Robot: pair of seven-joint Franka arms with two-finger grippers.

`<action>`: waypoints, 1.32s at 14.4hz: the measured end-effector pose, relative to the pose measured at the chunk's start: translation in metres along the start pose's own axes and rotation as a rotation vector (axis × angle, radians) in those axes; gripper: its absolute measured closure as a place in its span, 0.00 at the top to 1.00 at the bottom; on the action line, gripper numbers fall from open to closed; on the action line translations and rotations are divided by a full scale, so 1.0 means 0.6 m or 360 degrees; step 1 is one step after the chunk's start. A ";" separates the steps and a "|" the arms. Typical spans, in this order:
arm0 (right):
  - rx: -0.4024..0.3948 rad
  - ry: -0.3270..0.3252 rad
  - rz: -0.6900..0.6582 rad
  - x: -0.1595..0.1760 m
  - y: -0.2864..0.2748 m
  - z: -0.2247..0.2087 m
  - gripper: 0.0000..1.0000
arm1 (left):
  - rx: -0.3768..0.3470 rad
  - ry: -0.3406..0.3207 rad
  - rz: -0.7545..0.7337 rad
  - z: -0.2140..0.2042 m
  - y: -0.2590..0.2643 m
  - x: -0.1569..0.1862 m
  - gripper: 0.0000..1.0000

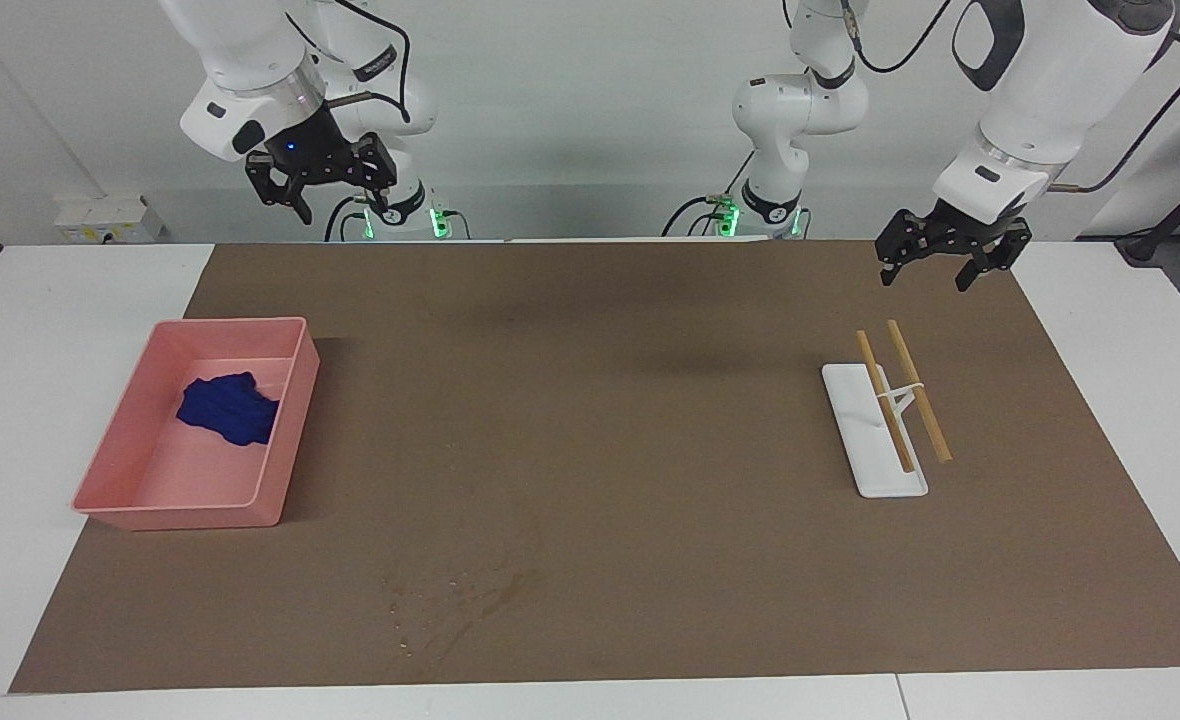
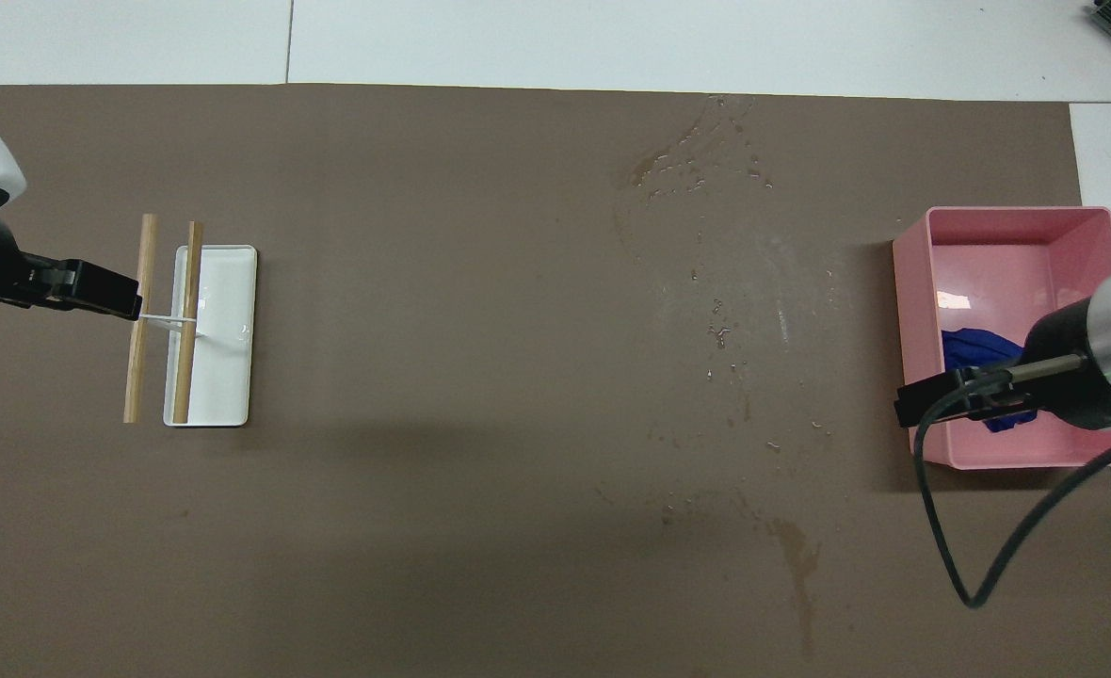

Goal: Wipe water with towel using both arms

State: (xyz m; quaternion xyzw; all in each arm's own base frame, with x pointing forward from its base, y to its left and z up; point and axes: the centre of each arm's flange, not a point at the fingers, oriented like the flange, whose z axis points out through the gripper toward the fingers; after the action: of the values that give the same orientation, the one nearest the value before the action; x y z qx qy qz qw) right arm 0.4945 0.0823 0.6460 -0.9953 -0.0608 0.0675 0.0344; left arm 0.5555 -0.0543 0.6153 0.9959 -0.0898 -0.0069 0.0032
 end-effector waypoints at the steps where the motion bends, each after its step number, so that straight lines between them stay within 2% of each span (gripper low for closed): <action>1: 0.0007 -0.0001 0.0001 0.000 0.003 0.000 1.00 | 0.0000 0.0000 0.0000 0.000 0.000 0.000 1.00; 7: 0.0009 0.0005 0.0010 0.012 0.012 0.010 1.00 | 0.0000 0.0000 0.0000 0.000 0.000 0.000 1.00; 10: 0.0018 0.0002 0.0033 0.037 0.027 0.013 1.00 | 0.0000 0.0000 0.0000 0.000 0.000 0.000 1.00; 13: -0.0026 -0.0004 -0.0001 0.063 0.020 0.019 1.00 | 0.0000 0.0000 0.0000 0.000 0.000 0.000 1.00; 19: -0.0041 -0.0024 -0.0013 0.068 0.015 0.028 1.00 | 0.0000 0.0000 0.0000 0.000 0.000 0.000 1.00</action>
State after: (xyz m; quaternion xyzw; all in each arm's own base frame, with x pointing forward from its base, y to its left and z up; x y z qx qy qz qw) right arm 0.5334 0.0797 0.6235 -0.9948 -0.0660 0.0740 0.0213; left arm 0.5555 -0.0543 0.6153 0.9959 -0.0898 -0.0069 0.0032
